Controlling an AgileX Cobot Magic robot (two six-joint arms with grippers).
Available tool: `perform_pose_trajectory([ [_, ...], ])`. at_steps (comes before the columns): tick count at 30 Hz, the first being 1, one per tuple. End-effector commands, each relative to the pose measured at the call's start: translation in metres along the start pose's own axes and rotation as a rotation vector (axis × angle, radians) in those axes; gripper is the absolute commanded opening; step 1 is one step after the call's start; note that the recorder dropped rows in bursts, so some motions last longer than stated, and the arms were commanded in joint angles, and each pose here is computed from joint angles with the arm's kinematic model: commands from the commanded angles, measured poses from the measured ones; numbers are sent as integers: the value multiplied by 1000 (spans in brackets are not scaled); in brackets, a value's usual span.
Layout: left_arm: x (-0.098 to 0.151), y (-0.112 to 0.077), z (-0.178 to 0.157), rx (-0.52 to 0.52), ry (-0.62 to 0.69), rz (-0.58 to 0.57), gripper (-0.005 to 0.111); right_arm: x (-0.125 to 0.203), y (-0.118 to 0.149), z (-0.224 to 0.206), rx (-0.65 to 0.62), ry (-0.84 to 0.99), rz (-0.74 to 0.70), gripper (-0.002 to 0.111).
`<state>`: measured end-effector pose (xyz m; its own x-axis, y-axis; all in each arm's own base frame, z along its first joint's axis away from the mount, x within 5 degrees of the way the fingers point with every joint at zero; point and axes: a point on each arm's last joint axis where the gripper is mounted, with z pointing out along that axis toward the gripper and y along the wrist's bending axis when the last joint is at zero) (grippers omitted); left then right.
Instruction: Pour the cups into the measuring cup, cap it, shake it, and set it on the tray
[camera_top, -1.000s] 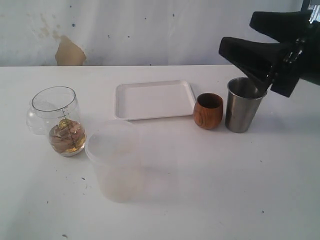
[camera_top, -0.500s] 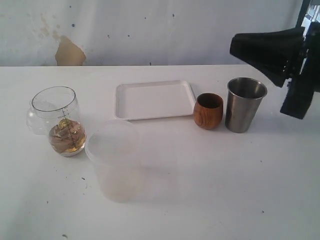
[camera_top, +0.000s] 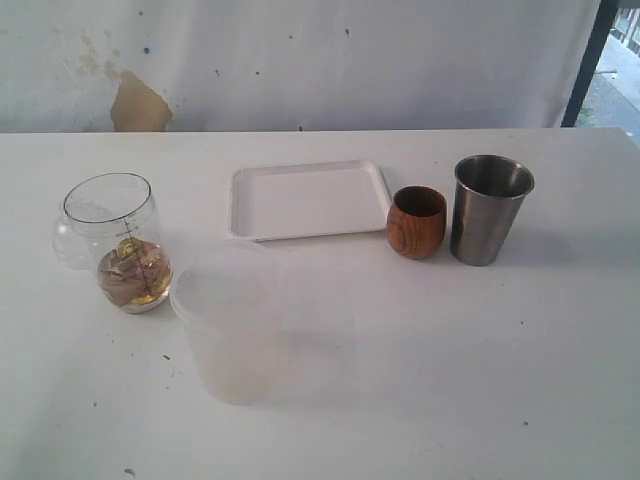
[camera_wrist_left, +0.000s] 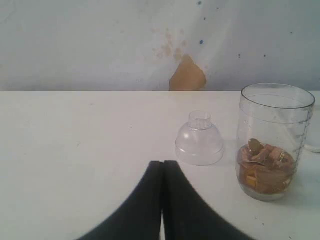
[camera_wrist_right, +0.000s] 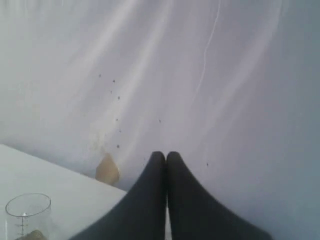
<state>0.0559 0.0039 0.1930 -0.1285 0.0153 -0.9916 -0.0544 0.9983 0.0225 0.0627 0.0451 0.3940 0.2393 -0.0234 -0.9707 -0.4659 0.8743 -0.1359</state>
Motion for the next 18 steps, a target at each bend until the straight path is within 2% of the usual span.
perform_pose_trajectory([
  [1,-2,0,0,1,-14,-4,0,-11,17,-26,-14,-89,-31,0],
  [9,-2,0,0,1,-14,-4,0,-20,38,-55,-31,-195,-103,0],
  [18,-2,0,0,1,-14,-4,0,-23,42,-62,-47,-232,-96,0],
])
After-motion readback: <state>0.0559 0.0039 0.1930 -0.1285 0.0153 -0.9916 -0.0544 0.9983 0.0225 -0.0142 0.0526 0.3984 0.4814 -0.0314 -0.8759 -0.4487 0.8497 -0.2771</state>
